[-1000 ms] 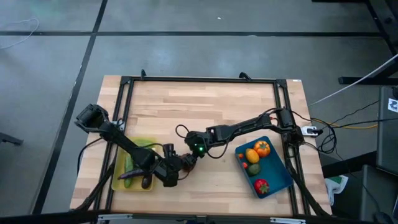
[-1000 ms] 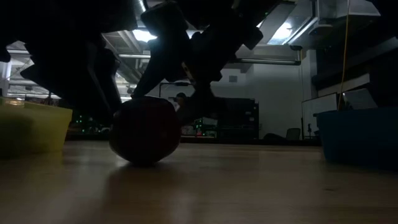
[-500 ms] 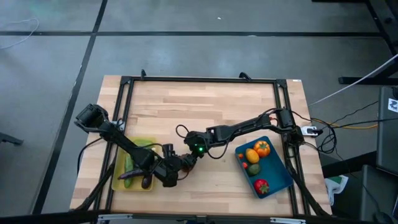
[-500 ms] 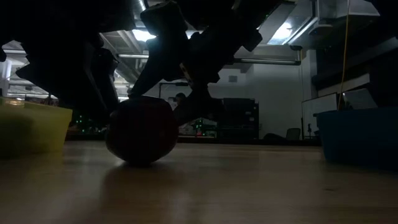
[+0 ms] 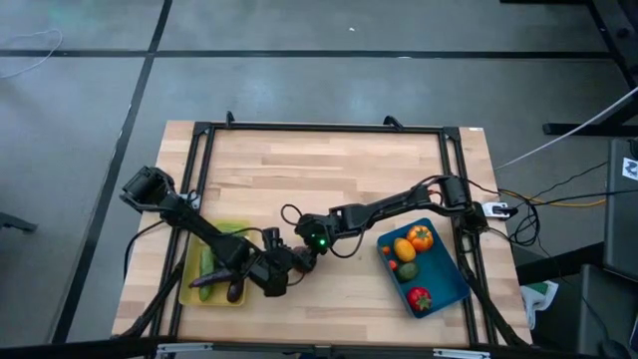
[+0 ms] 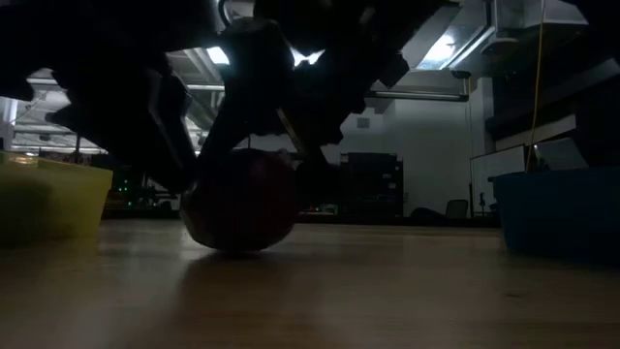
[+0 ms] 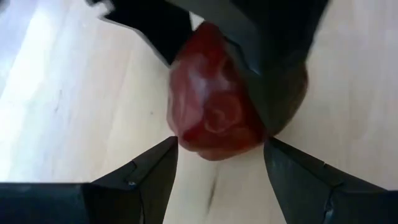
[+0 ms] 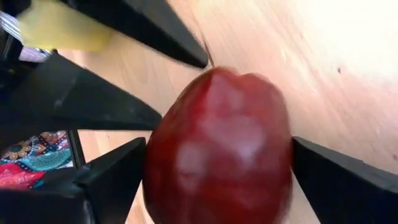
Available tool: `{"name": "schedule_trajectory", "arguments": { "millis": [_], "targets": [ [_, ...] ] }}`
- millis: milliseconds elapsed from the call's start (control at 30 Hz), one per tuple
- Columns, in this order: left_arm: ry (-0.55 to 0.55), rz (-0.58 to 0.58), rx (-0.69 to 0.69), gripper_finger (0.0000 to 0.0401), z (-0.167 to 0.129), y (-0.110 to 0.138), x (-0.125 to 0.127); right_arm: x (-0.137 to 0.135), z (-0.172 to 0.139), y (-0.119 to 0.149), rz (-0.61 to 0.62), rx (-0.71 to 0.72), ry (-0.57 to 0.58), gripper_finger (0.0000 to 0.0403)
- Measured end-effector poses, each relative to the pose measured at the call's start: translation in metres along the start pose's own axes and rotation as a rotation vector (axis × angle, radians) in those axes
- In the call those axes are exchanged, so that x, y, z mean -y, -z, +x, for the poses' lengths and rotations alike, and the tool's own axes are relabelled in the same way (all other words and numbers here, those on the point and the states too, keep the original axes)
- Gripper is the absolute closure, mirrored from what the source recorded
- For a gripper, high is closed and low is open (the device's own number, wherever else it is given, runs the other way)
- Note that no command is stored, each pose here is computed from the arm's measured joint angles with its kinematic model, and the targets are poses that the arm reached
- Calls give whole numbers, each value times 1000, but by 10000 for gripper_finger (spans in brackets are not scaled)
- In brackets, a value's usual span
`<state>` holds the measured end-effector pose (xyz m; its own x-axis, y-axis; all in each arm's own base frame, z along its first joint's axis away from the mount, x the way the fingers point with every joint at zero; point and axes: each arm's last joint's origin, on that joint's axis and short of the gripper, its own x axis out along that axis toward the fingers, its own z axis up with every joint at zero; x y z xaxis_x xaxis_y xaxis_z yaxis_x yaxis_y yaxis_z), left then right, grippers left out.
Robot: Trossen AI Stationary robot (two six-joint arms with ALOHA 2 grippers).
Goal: Sort produce into baskets
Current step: Put the apple into the blue bin
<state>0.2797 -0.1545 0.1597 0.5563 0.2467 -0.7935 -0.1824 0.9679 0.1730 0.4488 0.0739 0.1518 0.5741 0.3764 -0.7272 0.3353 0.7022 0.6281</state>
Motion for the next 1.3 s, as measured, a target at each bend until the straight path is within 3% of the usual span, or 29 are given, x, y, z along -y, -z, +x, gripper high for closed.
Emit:
{"name": "schedule_trajectory", "arguments": {
  "millis": [200,500,667,867,1033,1300],
  "targets": [
    [2,-6,-6,166,1,0,-1,-2,-2,-1,-3,17,1,48],
    [-4,-1,-9,166,2,-2,-4,-2,-2,-2,-24,28,14,44],
    [9,33,5,166,-6,-6,-7,-2,-3,1,-18,35,65,62],
    [34,21,49,166,-34,-18,-18,-2,-4,1,-19,23,64,102],
    [56,-10,84,166,-68,-22,-38,-4,-9,2,-39,-8,41,109],
    [86,-52,182,166,-133,-19,-87,-26,-60,2,-124,-1,40,103]
  ]
}}
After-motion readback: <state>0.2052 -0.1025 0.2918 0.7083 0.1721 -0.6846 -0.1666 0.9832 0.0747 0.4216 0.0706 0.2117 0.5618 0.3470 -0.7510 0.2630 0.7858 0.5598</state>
